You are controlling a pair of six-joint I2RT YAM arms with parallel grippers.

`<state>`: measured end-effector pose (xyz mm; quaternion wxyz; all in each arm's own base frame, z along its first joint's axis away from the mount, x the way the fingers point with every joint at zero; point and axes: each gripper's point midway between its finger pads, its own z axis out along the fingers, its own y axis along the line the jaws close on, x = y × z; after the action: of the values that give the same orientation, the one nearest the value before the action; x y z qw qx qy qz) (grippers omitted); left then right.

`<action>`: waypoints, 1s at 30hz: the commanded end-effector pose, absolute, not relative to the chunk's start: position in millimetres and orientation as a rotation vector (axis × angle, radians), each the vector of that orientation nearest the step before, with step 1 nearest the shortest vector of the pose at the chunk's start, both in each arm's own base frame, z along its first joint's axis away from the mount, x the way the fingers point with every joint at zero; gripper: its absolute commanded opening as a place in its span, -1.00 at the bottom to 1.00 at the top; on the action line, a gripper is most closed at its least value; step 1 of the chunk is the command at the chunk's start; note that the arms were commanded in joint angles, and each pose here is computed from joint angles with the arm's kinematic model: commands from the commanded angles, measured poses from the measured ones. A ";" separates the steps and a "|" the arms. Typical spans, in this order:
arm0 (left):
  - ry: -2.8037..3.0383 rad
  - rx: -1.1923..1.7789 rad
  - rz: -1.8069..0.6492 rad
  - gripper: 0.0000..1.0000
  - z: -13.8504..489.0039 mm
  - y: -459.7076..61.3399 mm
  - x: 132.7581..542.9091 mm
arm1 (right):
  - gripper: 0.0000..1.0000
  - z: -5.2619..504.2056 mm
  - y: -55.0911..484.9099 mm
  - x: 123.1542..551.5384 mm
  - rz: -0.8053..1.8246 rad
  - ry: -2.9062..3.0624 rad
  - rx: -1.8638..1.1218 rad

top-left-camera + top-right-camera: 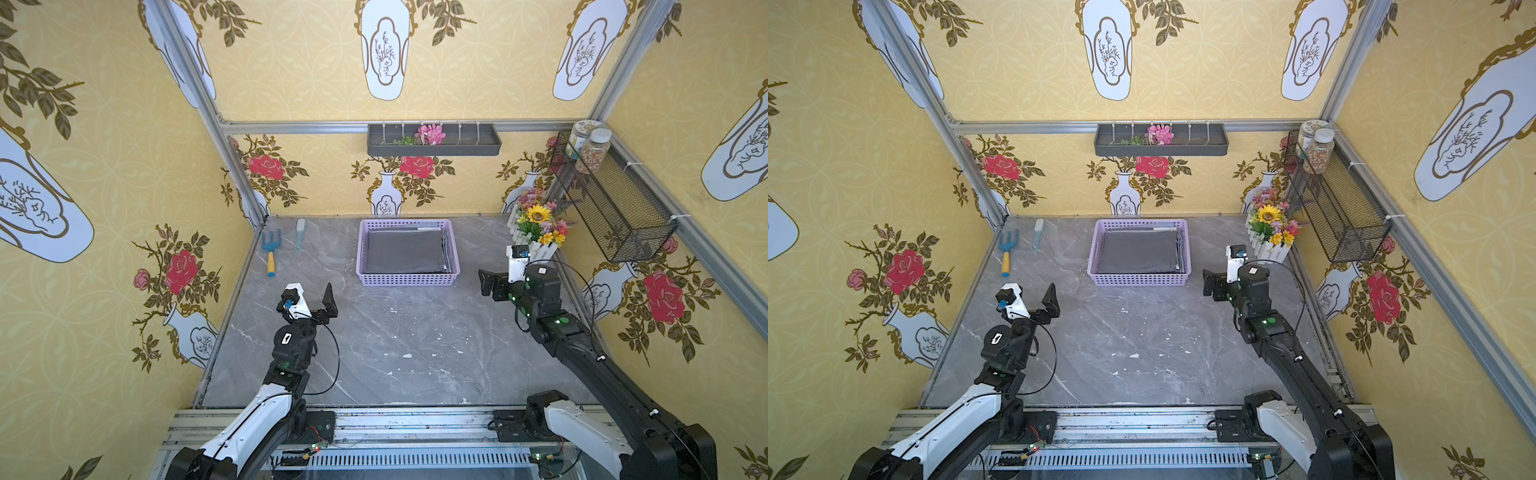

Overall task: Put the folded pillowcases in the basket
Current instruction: Reset both arms

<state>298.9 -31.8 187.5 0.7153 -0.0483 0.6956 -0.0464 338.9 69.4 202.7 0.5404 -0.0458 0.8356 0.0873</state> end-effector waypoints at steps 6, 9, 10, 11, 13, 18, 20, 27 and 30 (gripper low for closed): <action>1.552 -0.183 0.019 1.00 173.1 7.5 306.3 | 0.95 192.5 67.7 356.5 0.165 1.936 -0.113; 1.561 -0.210 -0.023 1.00 162.9 14.7 302.8 | 0.94 187.0 64.8 358.5 0.150 1.941 -0.102; 1.559 -0.226 -0.031 1.00 161.5 18.1 302.6 | 0.95 186.3 64.8 358.4 0.150 1.935 -0.100; 1.567 -0.235 -0.043 1.00 158.8 20.4 303.3 | 0.95 186.9 64.8 358.6 0.152 1.921 -0.098; 1.590 -0.261 -0.058 1.00 150.7 24.2 306.0 | 0.95 185.9 64.0 357.9 0.152 1.900 -0.093; 1.644 -0.229 -0.066 1.00 135.8 19.8 315.6 | 0.94 183.7 62.0 355.6 0.145 1.858 -0.089; 1.681 -0.234 -0.062 1.00 124.8 20.2 323.7 | 0.95 182.2 60.8 354.9 0.139 1.849 -0.085; 1.706 -0.268 -0.027 1.00 120.0 26.6 331.6 | 0.94 173.6 48.4 351.3 0.058 1.866 -0.066; 1.702 -0.267 -0.029 1.00 121.0 26.4 331.4 | 0.95 169.9 47.1 349.9 0.042 1.816 -0.101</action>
<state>331.3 25.1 116.8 0.6445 -0.1131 0.7560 -0.0129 345.4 51.1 156.6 0.5763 -0.0360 0.8157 0.0352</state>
